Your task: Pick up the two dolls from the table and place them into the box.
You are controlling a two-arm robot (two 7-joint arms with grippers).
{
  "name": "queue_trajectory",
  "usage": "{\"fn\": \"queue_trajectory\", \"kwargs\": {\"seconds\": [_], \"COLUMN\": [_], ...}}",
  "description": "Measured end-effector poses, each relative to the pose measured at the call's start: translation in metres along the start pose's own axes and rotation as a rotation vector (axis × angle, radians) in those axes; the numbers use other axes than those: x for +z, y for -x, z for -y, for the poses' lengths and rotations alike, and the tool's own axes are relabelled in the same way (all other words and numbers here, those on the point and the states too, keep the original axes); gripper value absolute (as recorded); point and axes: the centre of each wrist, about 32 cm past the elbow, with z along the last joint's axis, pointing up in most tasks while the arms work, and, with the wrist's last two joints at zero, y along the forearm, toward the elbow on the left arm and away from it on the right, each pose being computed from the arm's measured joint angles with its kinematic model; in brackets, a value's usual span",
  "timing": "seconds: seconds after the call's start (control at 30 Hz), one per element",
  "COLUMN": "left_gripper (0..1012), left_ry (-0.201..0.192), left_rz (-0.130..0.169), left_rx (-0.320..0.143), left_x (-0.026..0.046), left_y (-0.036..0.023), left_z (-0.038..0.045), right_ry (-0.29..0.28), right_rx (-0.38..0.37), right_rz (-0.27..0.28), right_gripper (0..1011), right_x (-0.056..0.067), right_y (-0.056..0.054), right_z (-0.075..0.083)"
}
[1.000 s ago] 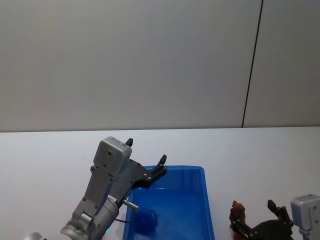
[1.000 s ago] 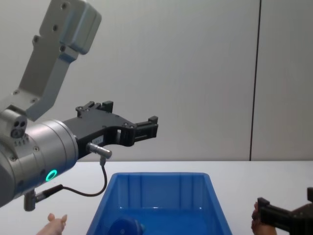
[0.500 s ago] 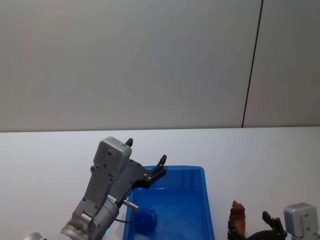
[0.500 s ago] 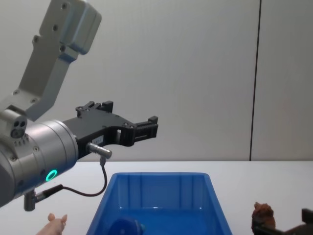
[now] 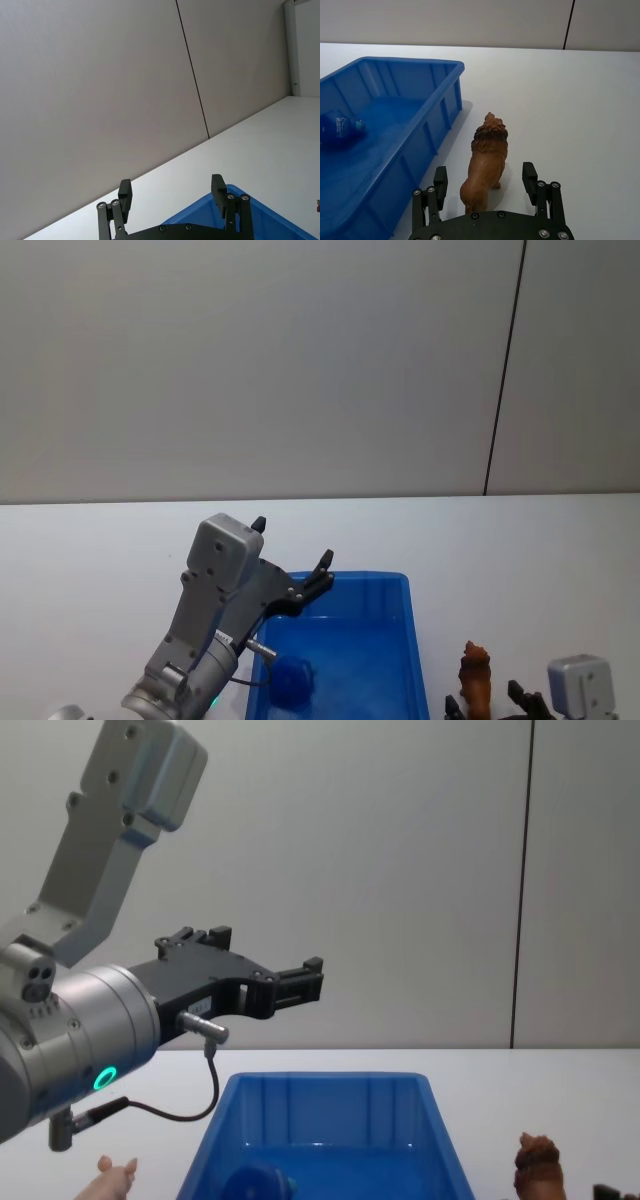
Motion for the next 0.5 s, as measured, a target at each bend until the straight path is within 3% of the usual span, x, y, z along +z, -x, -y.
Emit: {"fn": "queue_trajectory", "kwargs": {"seconds": [0.5], "left_gripper": [1001], "left_ry": [0.0], "left_rz": [0.0], "left_rx": [0.0], "left_x": [0.0], "left_y": [0.0], "left_z": [0.0], "right_ry": [0.033], "right_rx": [0.009], "right_rz": [-0.007], "right_gripper": [543], "right_x": [-0.0011], "right_y": [0.0041], "right_z": [-0.0029]}}
